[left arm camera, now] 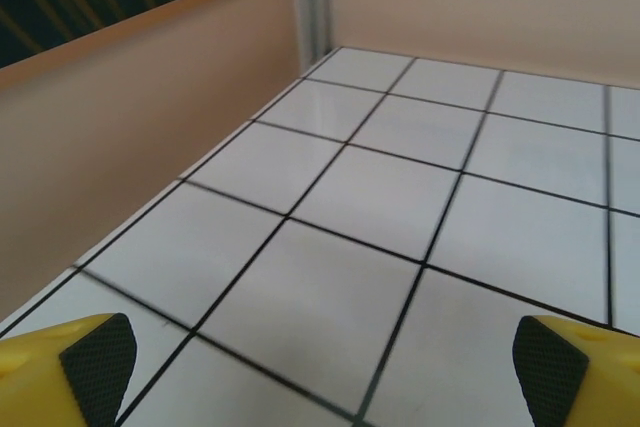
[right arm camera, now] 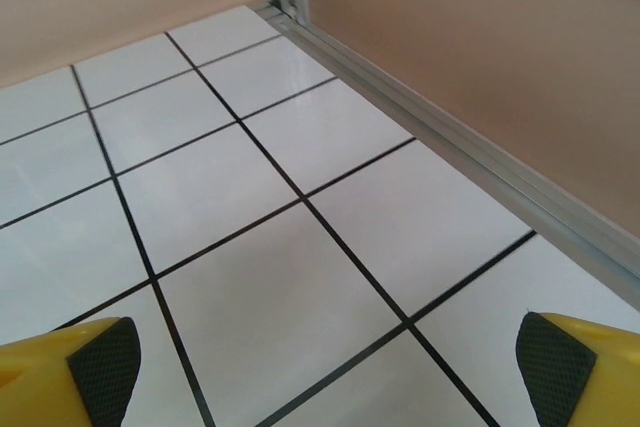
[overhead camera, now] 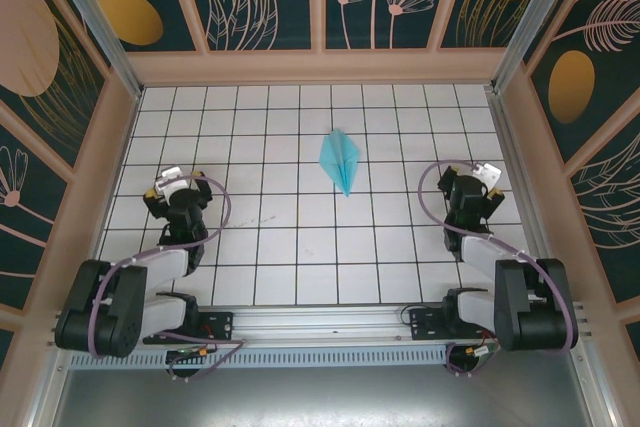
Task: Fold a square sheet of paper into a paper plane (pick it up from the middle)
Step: Reset both arms
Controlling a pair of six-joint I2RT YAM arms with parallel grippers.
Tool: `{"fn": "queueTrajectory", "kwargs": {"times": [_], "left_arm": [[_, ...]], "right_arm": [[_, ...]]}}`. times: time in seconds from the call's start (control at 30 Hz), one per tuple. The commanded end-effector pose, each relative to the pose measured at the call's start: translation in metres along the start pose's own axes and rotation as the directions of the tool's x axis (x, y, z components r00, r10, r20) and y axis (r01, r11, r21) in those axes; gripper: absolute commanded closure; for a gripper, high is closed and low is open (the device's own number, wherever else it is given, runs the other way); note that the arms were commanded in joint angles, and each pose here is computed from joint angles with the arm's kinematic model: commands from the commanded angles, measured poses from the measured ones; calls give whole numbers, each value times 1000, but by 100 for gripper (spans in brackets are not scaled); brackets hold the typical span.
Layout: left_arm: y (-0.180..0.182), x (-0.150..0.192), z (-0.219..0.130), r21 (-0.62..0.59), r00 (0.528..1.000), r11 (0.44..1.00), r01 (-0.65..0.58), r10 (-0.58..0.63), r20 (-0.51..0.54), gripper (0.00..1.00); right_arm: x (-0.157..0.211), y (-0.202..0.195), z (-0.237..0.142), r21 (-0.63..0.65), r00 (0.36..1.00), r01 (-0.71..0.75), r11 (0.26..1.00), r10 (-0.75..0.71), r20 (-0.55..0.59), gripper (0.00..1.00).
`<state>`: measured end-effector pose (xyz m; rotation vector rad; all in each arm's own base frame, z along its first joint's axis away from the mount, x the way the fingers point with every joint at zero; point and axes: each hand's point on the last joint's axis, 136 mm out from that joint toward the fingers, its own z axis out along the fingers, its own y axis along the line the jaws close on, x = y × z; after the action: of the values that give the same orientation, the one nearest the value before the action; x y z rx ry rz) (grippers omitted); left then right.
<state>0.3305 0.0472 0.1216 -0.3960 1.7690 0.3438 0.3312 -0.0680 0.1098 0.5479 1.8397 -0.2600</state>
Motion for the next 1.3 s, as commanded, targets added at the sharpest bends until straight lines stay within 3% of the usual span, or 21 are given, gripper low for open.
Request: {"fn": "queueTrajectory", "kwargs": {"times": [0.0, 0.1, 0.6, 1.27], "left_arm": [[-25, -36, 1, 145, 989, 989, -7, -15, 150, 1], [-35, -43, 1, 250, 982, 968, 10, -57, 183, 1], [-37, -24, 21, 272, 987, 962, 24, -67, 149, 1], [-36, -23, 24, 259, 989, 965, 24, -62, 138, 1]], "right_arm": [[-37, 16, -1, -105, 983, -21, 994, 40, 178, 1], [-31, 25, 3, -180, 985, -9, 984, 39, 167, 1], [-20, 56, 15, -340, 988, 65, 938, -13, 156, 1], [-12, 58, 11, -351, 984, 87, 932, -25, 176, 1]]}}
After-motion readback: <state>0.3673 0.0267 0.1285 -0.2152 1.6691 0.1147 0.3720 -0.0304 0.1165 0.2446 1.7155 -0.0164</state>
